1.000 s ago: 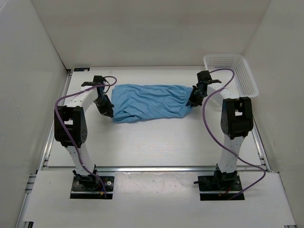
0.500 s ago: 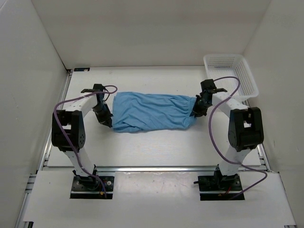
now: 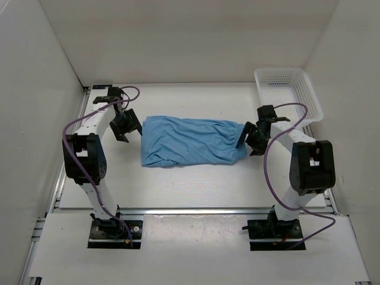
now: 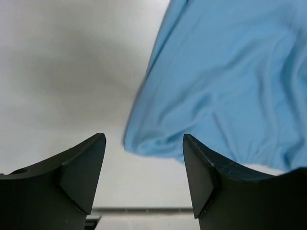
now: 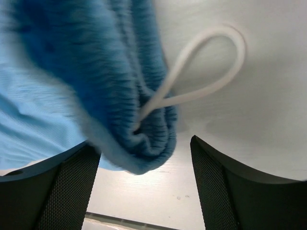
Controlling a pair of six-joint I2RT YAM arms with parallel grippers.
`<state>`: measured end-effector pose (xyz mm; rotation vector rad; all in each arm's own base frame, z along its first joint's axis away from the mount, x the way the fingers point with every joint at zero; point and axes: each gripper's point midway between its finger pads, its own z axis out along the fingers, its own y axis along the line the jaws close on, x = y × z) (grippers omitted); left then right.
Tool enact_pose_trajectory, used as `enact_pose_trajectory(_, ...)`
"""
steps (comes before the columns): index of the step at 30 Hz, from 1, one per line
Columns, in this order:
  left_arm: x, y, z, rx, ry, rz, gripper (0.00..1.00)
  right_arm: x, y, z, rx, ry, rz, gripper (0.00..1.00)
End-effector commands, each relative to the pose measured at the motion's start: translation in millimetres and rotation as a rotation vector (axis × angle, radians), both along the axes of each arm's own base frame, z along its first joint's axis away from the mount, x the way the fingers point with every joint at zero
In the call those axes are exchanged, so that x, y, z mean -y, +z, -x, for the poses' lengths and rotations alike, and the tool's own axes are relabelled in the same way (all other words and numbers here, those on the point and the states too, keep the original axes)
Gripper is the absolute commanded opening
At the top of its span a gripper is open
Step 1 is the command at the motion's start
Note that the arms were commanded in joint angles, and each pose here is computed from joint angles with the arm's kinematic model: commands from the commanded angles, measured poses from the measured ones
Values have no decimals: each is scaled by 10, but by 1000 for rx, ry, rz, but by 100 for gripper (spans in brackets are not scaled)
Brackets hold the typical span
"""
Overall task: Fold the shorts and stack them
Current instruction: Fold the shorts
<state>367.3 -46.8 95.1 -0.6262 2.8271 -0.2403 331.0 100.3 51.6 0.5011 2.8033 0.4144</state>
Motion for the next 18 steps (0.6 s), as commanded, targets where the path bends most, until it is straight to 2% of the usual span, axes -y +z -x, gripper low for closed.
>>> enact_pose_trajectory(1,-107,-139,-238,5,51,4,76,4,41,17,44,-96,-110,78)
enact_pose_trajectory(2,-107,-219,-231,-17,51,4,75,-31,-1,140,33,-108,-159,77)
enact_pose_trajectory(7,-70,-491,-305,-65,46,24,75,-147,-37,108,77,-170,-278,78)
enact_pose_trajectory(12,-55,-511,-404,-52,44,33,75,-202,-187,53,84,-232,-351,80)
enact_pose_trajectory(16,-55,-511,-405,-52,44,33,75,-159,-135,-102,118,-214,-316,80)
enact_pose_trajectory(18,-55,-511,-405,-52,44,33,75,-22,-149,-89,103,-201,-217,81)
